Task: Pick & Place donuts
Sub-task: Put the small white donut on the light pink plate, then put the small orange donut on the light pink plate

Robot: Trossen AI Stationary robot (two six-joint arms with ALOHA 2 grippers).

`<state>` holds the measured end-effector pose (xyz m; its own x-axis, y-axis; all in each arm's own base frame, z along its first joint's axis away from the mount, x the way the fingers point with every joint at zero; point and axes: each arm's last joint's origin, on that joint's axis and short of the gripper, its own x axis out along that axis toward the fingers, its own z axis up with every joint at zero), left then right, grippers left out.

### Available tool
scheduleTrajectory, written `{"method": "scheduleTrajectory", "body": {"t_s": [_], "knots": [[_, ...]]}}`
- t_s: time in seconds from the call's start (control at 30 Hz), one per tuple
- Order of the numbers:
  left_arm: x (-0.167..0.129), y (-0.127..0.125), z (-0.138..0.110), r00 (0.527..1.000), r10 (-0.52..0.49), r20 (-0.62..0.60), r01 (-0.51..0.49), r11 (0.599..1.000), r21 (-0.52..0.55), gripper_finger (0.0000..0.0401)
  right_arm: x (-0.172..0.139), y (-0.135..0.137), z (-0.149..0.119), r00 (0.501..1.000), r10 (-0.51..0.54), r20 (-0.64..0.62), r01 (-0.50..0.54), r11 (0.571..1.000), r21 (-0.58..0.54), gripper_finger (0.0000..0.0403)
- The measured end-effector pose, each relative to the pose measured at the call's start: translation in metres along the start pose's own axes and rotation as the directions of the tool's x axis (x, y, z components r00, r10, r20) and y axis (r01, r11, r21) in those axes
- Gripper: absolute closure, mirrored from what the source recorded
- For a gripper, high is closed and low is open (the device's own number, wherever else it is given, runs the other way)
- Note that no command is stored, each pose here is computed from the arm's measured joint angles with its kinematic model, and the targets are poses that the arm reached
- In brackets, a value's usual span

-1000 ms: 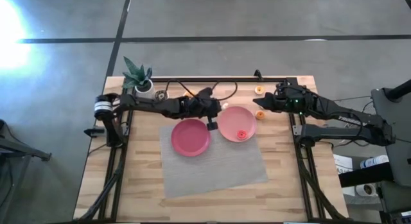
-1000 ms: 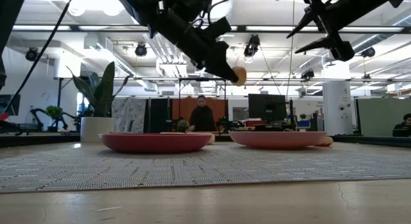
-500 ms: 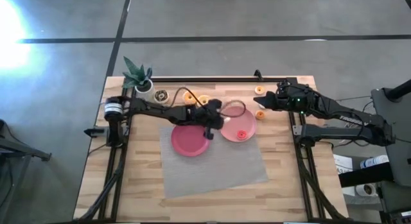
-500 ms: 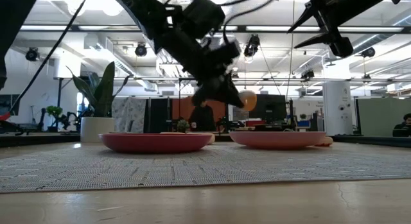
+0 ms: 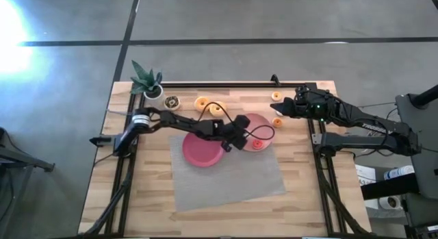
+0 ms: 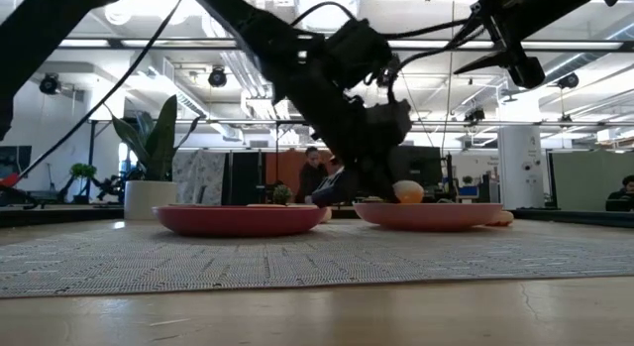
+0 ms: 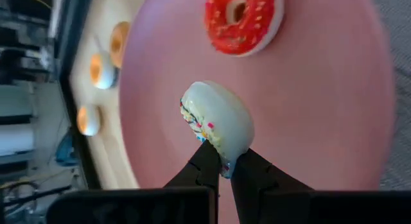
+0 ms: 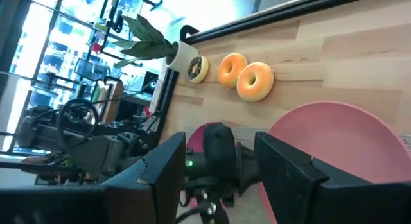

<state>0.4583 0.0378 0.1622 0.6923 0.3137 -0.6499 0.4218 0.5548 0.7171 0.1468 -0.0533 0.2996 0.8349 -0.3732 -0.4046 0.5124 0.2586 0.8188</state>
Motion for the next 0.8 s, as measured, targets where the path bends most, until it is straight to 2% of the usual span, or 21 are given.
{"method": "scheduleTrajectory", "body": {"t_s": [0.13, 0.27, 0.43, 0.6, 0.8], "knots": [[0.000, 0.004, 0.004, 0.993, -0.112, -0.026, 0.111, 0.993, -0.046, 0.0398, 0.000, -0.001, 0.000, 1.000, -0.006, -0.003, 0.005, 1.000, -0.006, 0.0225], [-0.002, 0.013, 0.009, 0.996, -0.092, -0.008, 0.092, 0.994, -0.064, 0.0388, 0.000, -0.002, -0.001, 1.000, -0.021, -0.010, 0.021, 1.000, -0.018, 0.0225], [-0.002, 0.014, 0.010, 0.995, -0.100, -0.003, 0.099, 0.987, -0.126, 0.0332, 0.000, -0.003, -0.001, 1.000, -0.027, -0.012, 0.027, 0.999, -0.022, 0.0225], [-0.004, 0.008, 0.008, 0.988, -0.154, -0.028, 0.150, 0.982, -0.117, 0.0277, 0.000, -0.003, -0.001, 1.000, -0.027, -0.012, 0.027, 0.999, -0.026, 0.0225], [-0.012, 0.010, 0.008, 0.983, -0.181, -0.042, 0.173, 0.975, -0.139, 0.0256, 0.000, -0.003, -0.001, 1.000, -0.028, -0.012, 0.027, 0.999, -0.033, 0.0225]]}}
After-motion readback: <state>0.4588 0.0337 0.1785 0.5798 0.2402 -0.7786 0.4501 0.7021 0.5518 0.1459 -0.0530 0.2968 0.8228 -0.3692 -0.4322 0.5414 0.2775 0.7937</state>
